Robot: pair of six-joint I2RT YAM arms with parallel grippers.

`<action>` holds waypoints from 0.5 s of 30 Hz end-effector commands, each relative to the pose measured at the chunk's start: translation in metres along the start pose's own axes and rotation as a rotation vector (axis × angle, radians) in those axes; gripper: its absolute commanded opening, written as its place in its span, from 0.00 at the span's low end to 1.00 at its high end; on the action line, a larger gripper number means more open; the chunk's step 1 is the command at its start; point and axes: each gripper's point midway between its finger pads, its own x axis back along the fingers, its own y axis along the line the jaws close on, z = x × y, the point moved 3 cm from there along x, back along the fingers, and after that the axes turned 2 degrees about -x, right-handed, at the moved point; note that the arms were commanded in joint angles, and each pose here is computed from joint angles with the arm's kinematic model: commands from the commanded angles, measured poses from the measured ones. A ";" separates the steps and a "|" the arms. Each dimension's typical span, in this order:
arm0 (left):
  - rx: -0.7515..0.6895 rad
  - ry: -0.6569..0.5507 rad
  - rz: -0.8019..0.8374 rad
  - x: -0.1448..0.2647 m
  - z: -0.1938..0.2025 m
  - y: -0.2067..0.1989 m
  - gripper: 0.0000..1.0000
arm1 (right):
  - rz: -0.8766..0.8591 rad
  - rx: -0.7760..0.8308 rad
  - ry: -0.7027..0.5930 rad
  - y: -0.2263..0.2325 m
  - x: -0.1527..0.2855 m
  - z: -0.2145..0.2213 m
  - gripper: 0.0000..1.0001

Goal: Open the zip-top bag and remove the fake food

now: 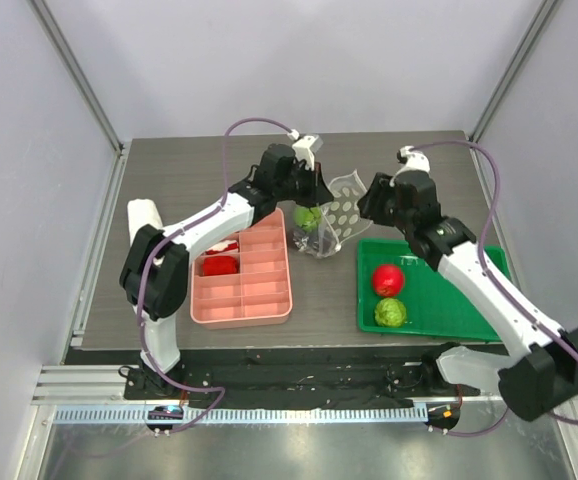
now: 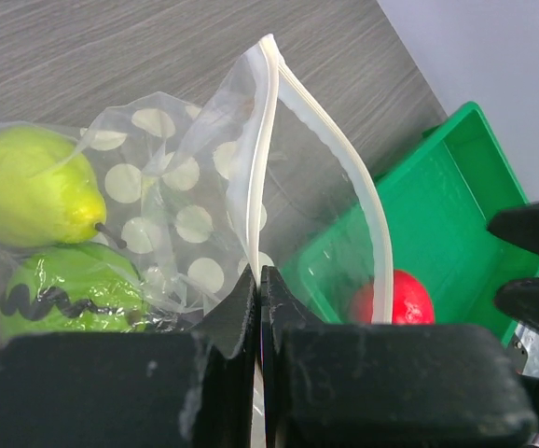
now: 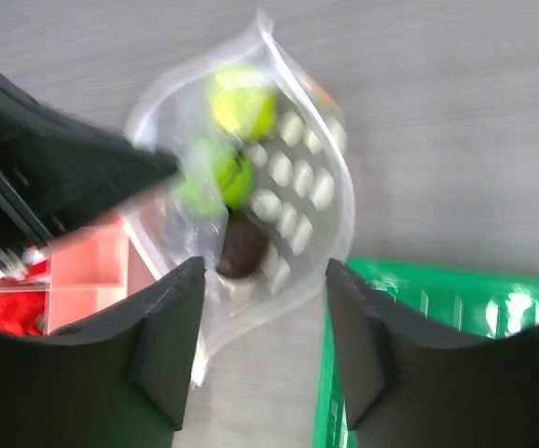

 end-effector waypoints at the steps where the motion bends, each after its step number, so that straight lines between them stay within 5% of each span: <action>1: -0.032 -0.097 0.055 0.015 -0.036 -0.025 0.00 | -0.043 -0.022 -0.028 0.026 -0.031 -0.026 0.40; 6: -0.037 -0.112 0.045 0.018 -0.039 -0.026 0.00 | -0.057 -0.034 0.065 0.038 -0.070 -0.014 0.20; 10: -0.042 -0.140 0.066 0.020 -0.048 -0.034 0.00 | -0.125 -0.065 0.171 0.043 -0.095 0.019 0.20; 15: -0.072 -0.165 0.108 0.020 -0.060 -0.057 0.00 | -0.162 -0.070 0.273 0.042 -0.117 0.055 0.31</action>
